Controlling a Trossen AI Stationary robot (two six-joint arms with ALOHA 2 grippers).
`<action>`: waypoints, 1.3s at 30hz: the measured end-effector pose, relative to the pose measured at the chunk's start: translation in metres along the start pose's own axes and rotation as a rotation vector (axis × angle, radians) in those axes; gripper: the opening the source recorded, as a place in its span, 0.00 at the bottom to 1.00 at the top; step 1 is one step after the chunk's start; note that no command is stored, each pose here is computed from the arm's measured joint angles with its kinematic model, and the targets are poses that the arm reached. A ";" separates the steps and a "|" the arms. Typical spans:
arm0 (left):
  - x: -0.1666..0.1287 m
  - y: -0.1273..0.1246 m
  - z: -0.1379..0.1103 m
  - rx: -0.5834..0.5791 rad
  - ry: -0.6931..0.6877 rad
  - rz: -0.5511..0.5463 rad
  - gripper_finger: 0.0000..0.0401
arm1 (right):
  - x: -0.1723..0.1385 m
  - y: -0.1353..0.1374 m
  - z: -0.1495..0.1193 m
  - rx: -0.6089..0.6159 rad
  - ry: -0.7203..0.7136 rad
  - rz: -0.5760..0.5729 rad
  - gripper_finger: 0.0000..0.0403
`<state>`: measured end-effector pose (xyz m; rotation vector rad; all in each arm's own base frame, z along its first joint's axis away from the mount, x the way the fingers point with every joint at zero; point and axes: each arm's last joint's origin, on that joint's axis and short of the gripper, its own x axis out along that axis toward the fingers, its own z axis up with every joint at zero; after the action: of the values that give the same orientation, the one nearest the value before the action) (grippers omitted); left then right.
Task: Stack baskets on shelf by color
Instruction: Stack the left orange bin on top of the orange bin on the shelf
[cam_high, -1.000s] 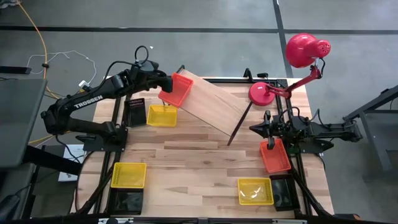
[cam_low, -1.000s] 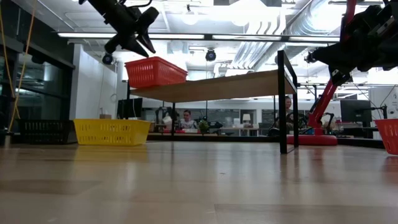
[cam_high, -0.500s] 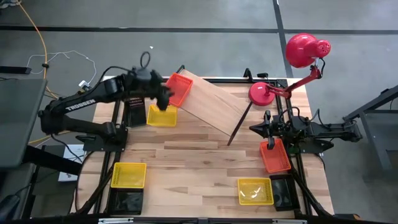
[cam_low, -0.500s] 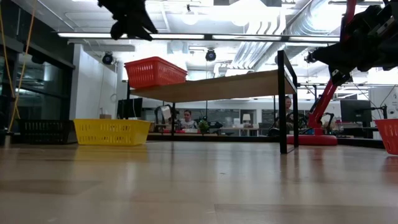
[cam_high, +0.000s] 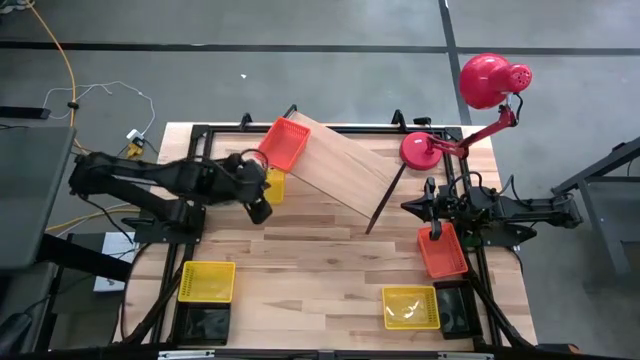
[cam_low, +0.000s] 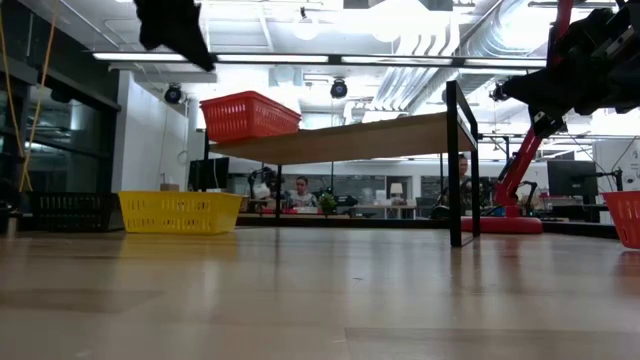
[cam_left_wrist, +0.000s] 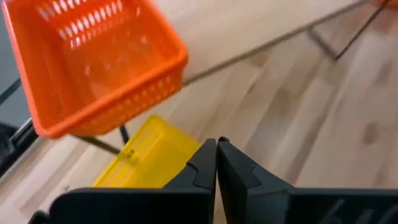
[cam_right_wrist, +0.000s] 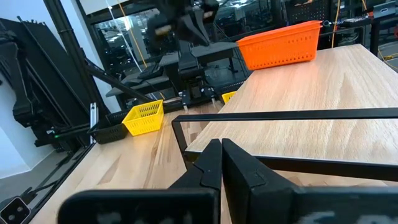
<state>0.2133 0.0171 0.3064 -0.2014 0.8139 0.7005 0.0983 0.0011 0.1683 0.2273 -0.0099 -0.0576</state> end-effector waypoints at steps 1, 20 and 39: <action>0.005 0.000 -0.002 0.007 0.016 0.020 0.00 | 0.000 0.000 0.000 0.000 0.000 0.000 0.00; 0.047 0.026 0.003 0.043 -0.014 0.299 0.00 | 0.000 0.000 0.000 0.000 0.000 0.000 0.00; 0.056 0.050 0.012 -0.001 0.022 0.262 0.00 | 0.000 0.000 0.000 0.000 -0.001 0.000 0.00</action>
<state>0.2150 0.0880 0.2788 -0.1036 0.8694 0.9460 0.0982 0.0011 0.1683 0.2274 -0.0105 -0.0576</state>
